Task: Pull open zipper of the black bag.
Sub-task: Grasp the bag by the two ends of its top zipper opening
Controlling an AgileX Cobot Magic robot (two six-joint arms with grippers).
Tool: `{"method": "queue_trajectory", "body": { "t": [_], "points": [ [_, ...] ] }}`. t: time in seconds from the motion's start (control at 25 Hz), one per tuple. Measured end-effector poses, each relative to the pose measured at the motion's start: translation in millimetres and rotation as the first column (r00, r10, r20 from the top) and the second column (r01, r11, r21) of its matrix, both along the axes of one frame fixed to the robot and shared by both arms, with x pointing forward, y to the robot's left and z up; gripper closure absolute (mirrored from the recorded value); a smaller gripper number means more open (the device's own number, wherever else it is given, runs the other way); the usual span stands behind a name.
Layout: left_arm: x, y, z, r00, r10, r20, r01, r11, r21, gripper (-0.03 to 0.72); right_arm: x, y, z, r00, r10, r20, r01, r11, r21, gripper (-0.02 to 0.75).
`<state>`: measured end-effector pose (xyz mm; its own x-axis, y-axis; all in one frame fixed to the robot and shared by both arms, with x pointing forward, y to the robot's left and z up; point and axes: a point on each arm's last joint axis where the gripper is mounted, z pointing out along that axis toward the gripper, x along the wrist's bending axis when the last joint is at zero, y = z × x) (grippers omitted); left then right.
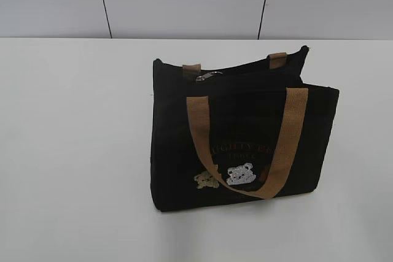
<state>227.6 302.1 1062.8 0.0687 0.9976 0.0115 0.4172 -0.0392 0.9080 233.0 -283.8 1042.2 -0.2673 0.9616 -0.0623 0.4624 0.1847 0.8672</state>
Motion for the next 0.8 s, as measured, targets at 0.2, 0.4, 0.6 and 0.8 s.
{"method": "queue_trajectory", "body": {
  "t": [0.2, 0.4, 0.6, 0.8],
  "points": [
    [0.0, 0.0, 0.0, 1.000, 0.000, 0.000, 0.000, 1.000, 0.000, 0.251, 0.0, 0.0, 0.1, 1.000, 0.000, 0.001, 0.000, 1.000, 0.000, 0.340],
    [0.1, 1.3, 0.1, 1.000, 0.010, 0.002, -0.010, 1.000, 0.013, 0.251, -0.1, 0.0, 1.4, 1.000, 0.000, 0.008, 0.000, 1.000, 0.002, 0.340],
    [11.8, 1.0, 13.1, 0.999, 0.012, 0.044, -0.013, 1.000, 0.017, 0.251, 7.2, 0.3, 23.2, 1.000, -0.004, 0.019, 0.004, 1.000, 0.007, 0.342],
    [44.3, -1.9, 28.5, 0.995, 0.003, 0.098, -0.004, 1.000, 0.013, 0.251, 31.3, 1.3, 49.2, 1.000, 0.004, -0.014, -0.004, 1.000, -0.009, 0.374]
  ]
}}
